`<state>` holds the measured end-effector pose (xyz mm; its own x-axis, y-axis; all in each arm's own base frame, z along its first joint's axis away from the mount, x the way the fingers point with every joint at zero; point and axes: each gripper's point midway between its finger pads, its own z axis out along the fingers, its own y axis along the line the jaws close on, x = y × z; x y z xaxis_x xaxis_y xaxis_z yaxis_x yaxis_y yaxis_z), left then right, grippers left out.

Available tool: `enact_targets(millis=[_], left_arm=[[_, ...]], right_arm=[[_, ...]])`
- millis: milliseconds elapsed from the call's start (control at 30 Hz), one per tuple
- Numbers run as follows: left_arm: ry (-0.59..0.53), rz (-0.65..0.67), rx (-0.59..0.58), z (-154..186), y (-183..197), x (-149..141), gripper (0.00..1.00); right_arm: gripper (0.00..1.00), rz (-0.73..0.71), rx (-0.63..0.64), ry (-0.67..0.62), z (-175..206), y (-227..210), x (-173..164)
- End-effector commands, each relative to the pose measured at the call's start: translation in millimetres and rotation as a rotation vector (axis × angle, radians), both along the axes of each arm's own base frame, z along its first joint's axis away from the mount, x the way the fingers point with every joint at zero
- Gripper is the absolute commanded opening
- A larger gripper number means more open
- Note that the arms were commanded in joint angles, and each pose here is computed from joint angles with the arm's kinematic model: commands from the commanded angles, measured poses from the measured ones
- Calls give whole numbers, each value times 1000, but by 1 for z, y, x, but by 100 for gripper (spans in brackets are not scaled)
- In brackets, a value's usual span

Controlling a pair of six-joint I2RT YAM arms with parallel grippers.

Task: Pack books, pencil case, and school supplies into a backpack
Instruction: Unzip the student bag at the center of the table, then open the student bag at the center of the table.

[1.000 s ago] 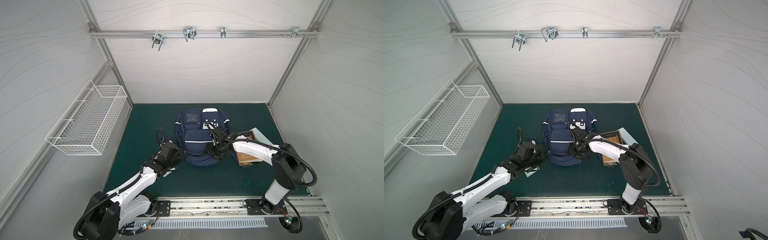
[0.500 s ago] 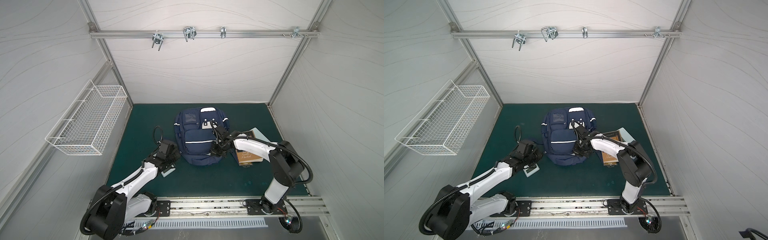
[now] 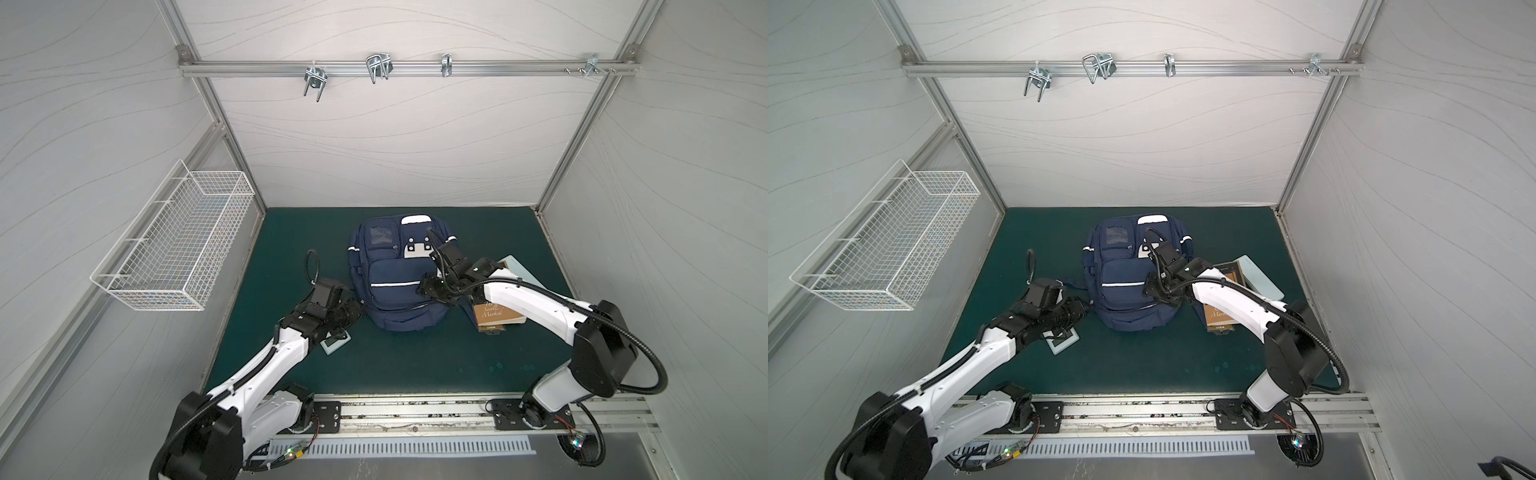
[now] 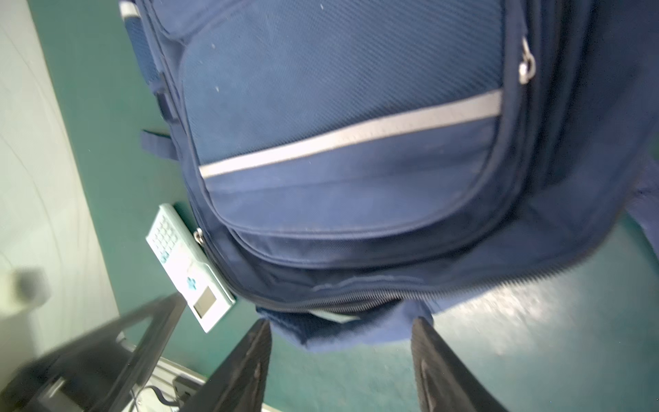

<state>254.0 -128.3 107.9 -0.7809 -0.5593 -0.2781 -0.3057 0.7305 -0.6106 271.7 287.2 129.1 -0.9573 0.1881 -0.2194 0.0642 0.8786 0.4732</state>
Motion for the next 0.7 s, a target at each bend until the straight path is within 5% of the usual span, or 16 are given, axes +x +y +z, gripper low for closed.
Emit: enact_targets(millis=[0, 367, 600, 667], left_arm=[[-89, -43, 58, 37, 5, 2, 55], [-130, -290, 244, 52, -31, -1, 66], [-147, -291, 295, 53, -30, 3, 72], [-147, -302, 311, 51, -32, 5, 72]], right_arm=[[62, -60, 33, 63, -26, 10, 7], [54, -199, 135, 150, -85, 14, 35], [2, -113, 193, 43, -43, 26, 58], [0, -83, 185, -5, -17, 26, 62]])
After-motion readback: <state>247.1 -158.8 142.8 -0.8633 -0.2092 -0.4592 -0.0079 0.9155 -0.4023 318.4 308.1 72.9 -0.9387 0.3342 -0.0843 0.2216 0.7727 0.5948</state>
